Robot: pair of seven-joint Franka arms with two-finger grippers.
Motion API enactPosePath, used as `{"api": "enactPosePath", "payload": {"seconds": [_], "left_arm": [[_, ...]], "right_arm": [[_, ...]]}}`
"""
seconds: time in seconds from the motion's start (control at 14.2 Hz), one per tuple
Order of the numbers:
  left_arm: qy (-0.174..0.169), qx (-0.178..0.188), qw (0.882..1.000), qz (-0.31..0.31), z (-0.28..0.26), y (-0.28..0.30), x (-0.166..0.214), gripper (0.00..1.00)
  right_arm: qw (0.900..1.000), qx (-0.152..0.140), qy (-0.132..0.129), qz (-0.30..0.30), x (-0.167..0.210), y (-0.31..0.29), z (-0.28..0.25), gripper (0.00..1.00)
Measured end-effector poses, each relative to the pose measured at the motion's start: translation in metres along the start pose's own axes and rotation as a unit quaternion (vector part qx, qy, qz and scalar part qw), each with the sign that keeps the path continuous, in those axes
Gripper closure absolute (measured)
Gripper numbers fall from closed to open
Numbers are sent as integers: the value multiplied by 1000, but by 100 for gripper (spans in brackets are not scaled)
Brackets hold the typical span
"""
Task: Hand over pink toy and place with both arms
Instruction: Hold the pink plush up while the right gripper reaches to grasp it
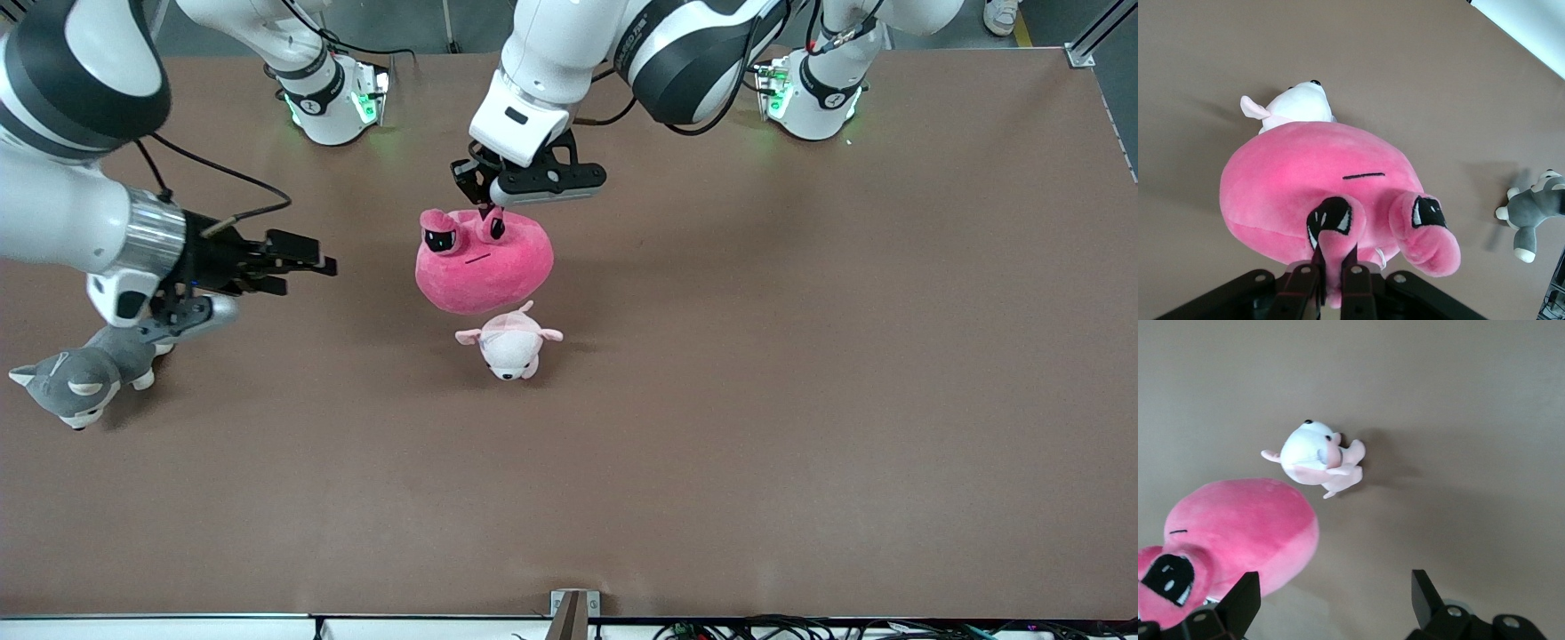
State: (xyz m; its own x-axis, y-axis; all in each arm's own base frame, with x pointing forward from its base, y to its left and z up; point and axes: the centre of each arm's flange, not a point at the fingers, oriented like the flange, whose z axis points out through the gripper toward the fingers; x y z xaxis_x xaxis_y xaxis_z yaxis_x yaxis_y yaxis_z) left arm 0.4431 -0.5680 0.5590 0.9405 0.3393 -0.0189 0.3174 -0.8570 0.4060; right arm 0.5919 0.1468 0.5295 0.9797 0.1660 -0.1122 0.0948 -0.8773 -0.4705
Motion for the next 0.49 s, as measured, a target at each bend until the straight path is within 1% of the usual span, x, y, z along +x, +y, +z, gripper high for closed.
{"api": "enactPosePath", "payload": {"seconds": [0.21, 0.49], "left_arm": [[0, -1, 1000, 1, 0, 1, -1, 89], [0, -1, 1000, 0, -1, 1, -1, 89]], "right_arm": [[1000, 12, -17, -13, -3, -38, 21, 1], [999, 15, -29, -8, -10, -75, 36, 1]]}}
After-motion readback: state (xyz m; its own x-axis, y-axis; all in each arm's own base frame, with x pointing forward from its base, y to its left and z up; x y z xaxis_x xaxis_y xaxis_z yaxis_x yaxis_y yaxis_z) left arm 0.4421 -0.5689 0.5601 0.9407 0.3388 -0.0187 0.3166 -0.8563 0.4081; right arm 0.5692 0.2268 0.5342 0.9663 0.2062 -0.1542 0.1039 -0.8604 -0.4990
